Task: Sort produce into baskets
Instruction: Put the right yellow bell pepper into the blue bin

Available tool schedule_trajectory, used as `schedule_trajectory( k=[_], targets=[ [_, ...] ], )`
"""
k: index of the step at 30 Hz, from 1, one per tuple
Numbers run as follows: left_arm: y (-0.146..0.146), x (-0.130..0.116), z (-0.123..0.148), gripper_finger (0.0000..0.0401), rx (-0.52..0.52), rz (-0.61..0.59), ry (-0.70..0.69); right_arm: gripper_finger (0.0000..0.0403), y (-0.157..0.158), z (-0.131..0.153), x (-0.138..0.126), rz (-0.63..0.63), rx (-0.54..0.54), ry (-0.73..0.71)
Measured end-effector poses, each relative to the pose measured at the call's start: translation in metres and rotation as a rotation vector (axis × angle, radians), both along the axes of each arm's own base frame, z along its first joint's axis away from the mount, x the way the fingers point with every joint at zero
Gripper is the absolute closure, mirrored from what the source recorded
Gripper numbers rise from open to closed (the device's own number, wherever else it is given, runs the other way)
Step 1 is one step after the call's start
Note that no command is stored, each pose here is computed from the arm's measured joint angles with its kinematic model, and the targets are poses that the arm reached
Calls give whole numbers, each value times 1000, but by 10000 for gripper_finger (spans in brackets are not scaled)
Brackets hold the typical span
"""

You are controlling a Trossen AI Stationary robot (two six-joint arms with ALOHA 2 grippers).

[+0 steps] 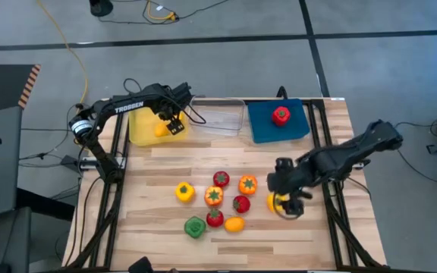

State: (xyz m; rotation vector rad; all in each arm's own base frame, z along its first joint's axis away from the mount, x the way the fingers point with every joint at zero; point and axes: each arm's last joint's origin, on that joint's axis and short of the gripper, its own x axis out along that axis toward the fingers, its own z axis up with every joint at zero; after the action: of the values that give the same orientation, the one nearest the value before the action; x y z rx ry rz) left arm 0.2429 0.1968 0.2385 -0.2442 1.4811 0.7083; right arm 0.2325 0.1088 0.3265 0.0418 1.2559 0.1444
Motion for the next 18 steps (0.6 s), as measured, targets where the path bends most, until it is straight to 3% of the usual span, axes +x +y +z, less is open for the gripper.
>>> schedule_trajectory(
  k=[7,18],
  targets=[
    [0,0,0,117,0,0,0,28,24,-45,25,165,-107,159],
    [0,0,0,117,-5,-2,-4,40,24,-96,40,201,-235,483]
  ],
)
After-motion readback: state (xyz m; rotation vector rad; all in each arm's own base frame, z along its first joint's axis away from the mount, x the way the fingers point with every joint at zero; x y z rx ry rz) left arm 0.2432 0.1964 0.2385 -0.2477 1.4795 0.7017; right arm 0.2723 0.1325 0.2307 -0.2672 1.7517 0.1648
